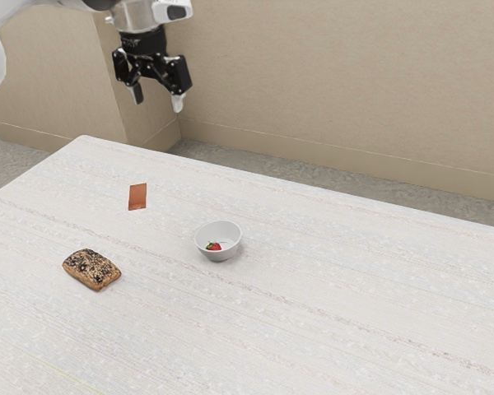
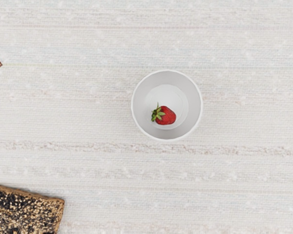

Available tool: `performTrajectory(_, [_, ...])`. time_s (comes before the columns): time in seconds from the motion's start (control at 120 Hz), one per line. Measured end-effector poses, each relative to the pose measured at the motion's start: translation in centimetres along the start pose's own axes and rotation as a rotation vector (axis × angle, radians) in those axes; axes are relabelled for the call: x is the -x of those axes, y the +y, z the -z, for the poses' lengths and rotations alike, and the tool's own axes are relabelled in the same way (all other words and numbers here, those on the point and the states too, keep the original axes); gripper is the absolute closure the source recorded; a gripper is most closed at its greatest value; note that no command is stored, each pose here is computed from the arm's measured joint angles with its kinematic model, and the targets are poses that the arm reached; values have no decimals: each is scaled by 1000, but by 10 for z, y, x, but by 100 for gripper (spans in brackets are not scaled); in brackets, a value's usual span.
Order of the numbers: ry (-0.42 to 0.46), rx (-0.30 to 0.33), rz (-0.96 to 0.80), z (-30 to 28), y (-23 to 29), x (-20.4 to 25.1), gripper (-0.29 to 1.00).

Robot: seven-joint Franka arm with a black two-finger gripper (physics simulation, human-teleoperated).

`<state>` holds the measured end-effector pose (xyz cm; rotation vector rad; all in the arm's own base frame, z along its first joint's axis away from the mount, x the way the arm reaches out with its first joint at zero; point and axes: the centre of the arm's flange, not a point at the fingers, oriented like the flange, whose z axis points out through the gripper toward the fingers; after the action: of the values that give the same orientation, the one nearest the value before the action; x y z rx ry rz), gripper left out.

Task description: Take strawberry from the bowl

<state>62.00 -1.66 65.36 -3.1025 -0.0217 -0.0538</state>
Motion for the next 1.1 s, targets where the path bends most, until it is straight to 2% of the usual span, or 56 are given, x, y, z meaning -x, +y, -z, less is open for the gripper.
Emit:
performTrajectory(0.233, [-25,-3,14,-15,12,-7,0])
performTrajectory(0.358, [-28,-79,115,-56,13,-31,0])
performTrajectory(0.45, [-44,-99,196,-102,12,-45,0])
performTrajectory(0.592, [-65,-50,374,-184,-10,-48,0])
performTrajectory(0.75, [-24,2,561,-220,-15,-60,0])
performTrajectory(0.917, [-45,51,716,-274,-8,-58,0])
performTrajectory(1.1, [-54,89,832,-295,12,-55,6])
